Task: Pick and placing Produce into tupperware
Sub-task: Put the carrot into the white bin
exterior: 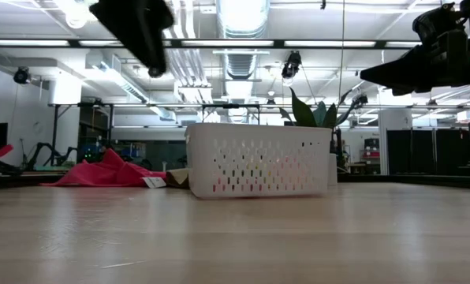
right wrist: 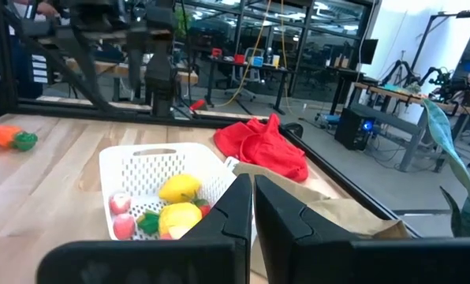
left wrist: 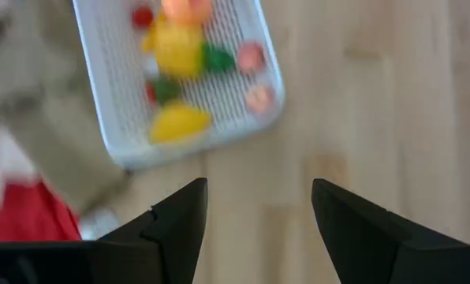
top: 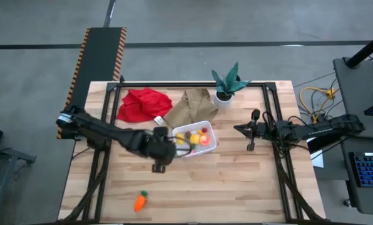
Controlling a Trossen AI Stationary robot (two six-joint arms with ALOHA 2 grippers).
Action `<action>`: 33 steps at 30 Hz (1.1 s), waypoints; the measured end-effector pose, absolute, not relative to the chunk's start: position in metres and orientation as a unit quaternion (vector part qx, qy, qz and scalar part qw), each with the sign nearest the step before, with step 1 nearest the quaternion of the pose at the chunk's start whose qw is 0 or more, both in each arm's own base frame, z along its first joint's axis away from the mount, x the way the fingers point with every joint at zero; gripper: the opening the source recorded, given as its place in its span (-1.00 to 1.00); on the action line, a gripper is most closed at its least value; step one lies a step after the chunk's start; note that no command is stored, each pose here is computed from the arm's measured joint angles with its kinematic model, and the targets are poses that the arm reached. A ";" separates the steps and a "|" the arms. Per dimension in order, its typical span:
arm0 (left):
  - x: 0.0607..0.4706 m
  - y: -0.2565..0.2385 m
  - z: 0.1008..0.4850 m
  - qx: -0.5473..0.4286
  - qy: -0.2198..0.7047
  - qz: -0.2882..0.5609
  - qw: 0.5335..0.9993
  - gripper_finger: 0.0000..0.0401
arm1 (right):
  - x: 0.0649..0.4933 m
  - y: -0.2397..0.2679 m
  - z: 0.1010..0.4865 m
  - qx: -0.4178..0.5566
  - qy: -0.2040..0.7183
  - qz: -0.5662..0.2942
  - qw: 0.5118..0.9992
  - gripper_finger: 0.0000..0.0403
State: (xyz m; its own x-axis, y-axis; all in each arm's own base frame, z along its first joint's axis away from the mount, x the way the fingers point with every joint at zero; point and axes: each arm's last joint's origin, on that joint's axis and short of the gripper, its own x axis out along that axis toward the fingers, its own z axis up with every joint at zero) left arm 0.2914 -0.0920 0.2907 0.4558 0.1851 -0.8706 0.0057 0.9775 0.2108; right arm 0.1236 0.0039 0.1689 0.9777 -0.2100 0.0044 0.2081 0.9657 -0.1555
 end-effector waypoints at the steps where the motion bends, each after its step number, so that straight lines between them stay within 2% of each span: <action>1: 0.286 -0.098 0.293 0.077 0.529 0.062 0.843 0.07 | 0.124 0.004 0.169 -0.079 0.006 -0.105 0.991 -0.96; 5: 0.266 -0.122 0.306 0.006 0.548 0.098 0.830 0.07 | 0.124 0.004 0.169 -0.085 0.005 -0.106 0.991 -0.96; 10: 0.252 -0.154 0.303 -0.129 0.570 0.121 0.802 0.07 | 0.124 0.004 0.170 -0.102 0.004 -0.106 0.989 -0.96; 15: 0.248 -0.163 0.290 -0.228 0.578 0.225 0.750 0.07 | 0.124 0.004 0.170 -0.100 0.004 -0.106 0.989 -0.96; 20: 0.249 -0.167 0.286 -0.333 0.544 0.320 0.701 0.07 | 0.124 0.004 0.168 -0.072 0.010 -0.105 0.992 -0.96; 27: 0.253 -0.187 0.289 -0.390 0.523 0.346 0.674 0.07 | 0.124 0.004 0.164 -0.044 0.029 -0.104 0.993 -0.96; 33: 0.253 -0.195 0.289 -0.376 0.557 0.310 0.673 0.07 | 0.123 0.004 0.162 -0.019 0.036 -0.101 0.994 -0.96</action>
State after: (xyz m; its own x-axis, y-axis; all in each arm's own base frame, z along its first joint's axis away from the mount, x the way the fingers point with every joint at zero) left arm 0.2525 -0.1946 0.2893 0.1873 -0.0027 -0.9823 -0.8354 0.5255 -0.1608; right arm 0.1234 0.0041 0.1618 0.9770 -0.2024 -0.0673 0.1998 0.9789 -0.0441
